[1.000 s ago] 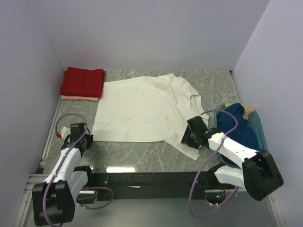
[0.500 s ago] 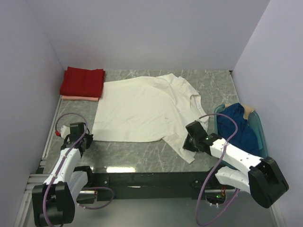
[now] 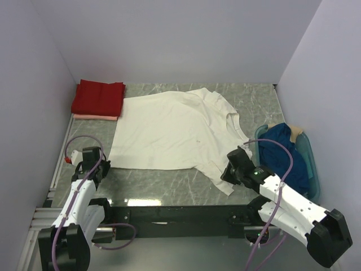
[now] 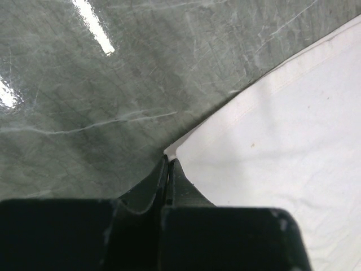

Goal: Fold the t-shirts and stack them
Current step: Fold the tshirt

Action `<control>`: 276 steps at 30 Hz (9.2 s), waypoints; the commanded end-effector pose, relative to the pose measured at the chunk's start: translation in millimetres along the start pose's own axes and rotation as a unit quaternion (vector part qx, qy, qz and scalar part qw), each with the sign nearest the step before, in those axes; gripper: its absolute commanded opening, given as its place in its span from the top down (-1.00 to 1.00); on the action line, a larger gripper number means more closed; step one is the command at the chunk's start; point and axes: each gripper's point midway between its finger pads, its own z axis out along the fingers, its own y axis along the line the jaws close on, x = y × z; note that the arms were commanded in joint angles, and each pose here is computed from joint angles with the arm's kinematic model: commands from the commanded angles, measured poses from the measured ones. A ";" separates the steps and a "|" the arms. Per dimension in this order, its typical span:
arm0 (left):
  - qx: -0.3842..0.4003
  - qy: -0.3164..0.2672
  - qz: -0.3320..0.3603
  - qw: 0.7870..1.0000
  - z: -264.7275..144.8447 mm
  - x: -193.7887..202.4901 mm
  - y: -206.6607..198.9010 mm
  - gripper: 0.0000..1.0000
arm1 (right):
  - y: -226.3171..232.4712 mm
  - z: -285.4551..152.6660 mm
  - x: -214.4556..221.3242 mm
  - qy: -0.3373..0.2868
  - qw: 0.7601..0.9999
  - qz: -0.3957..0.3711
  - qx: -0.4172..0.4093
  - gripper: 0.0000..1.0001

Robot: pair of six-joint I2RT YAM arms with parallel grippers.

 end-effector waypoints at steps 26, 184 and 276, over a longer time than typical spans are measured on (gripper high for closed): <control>0.022 -0.038 0.024 0.999 10.6 -48.5 -140.5 0.99 | 68.3 -38.5 -167.6 -0.136 0.967 -0.146 0.155 1.00; -0.061 -0.092 -0.046 0.993 33.7 -74.0 -35.8 0.99 | -10.8 20.7 -143.9 -0.113 0.990 0.072 0.034 -0.10; -0.053 -0.058 -0.030 0.996 41.1 -59.3 -35.7 0.99 | -34.4 58.5 -129.4 -0.133 0.975 0.170 0.057 0.15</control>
